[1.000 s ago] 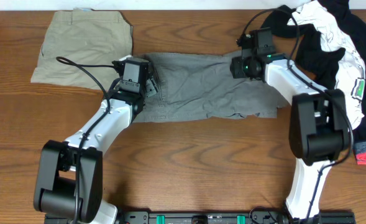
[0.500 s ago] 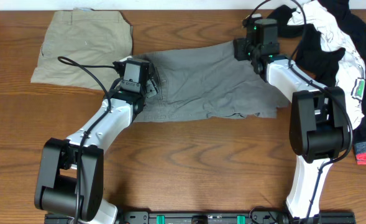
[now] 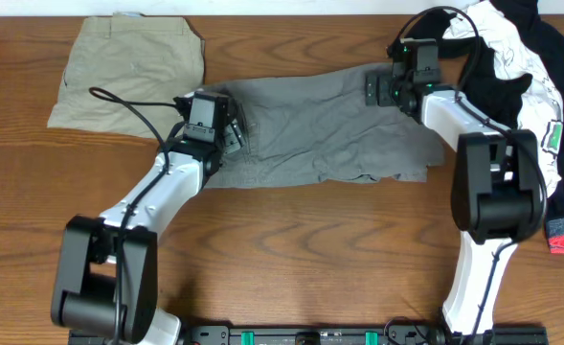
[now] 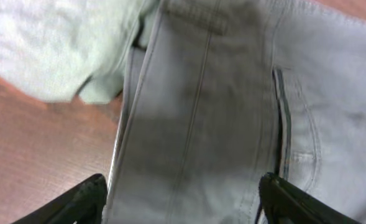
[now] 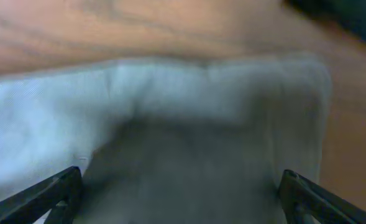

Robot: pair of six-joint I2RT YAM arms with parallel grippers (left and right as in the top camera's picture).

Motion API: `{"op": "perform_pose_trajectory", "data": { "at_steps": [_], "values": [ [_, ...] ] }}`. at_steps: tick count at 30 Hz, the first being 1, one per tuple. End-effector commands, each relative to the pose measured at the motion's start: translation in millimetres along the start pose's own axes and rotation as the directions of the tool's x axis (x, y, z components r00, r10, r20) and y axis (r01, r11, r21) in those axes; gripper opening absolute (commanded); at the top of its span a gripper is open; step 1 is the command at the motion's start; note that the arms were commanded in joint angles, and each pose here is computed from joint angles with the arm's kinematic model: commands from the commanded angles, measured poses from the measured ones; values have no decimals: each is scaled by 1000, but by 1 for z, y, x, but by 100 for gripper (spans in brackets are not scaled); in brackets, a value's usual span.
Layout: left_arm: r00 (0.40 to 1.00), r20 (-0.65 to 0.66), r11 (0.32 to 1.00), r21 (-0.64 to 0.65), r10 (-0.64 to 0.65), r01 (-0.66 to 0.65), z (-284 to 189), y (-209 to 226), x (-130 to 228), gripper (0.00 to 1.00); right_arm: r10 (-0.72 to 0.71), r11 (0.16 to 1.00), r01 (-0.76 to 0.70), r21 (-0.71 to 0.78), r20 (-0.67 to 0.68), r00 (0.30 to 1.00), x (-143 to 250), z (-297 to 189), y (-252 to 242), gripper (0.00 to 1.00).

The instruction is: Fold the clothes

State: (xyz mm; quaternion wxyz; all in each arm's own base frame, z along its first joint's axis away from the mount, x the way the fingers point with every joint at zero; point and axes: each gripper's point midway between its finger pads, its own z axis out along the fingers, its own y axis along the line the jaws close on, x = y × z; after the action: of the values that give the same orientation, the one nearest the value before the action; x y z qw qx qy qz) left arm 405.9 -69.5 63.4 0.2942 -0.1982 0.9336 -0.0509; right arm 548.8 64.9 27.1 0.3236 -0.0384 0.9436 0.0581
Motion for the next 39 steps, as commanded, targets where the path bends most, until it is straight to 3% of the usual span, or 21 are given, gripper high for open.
{"op": "perform_pose_trajectory", "data": {
  "at_steps": [1,3,5,7,9,18,20,24,27,33,39],
  "values": [
    [1000,12,997,75,-26,25,-28,-1,-15,83,-8,1000,10,-15,107,994,-53,-63,4,99],
    [999,-13,994,94,-48,49,-39,5,-16,84,-9,1000,10,-10,62,998,-44,-71,2,98],
    [997,-49,992,106,-64,69,-44,12,-13,84,-1,1000,1,-9,0,1000,-28,-71,0,88],
    [994,-90,990,125,-60,71,-44,16,-8,72,7,1000,-8,-5,-63,998,-11,-65,-3,58],
    [990,-126,989,123,-66,82,-40,20,-3,53,11,1000,-12,-3,-125,992,9,-58,-4,1],
    [980,-187,993,78,-71,87,-23,30,12,22,114,993,-111,30,-253,961,60,-29,-22,1],
    [979,-189,994,66,-73,87,-21,33,13,8,125,992,-121,30,-259,958,64,-26,-27,1],
    [976,-201,994,50,-81,92,-17,41,14,6,129,992,-124,37,-280,951,73,-19,-32,1],
    [972,-223,993,77,-73,93,-14,42,15,10,129,992,-121,45,-314,941,88,-7,-37,1],
    [967,-254,984,171,-4,49,-12,41,16,42,143,990,-136,47,-396,907,124,18,-41,1],
    [975,-205,975,220,84,-38,-5,47,4,58,145,989,-149,25,-428,892,138,25,-36,1]
  ]
}}
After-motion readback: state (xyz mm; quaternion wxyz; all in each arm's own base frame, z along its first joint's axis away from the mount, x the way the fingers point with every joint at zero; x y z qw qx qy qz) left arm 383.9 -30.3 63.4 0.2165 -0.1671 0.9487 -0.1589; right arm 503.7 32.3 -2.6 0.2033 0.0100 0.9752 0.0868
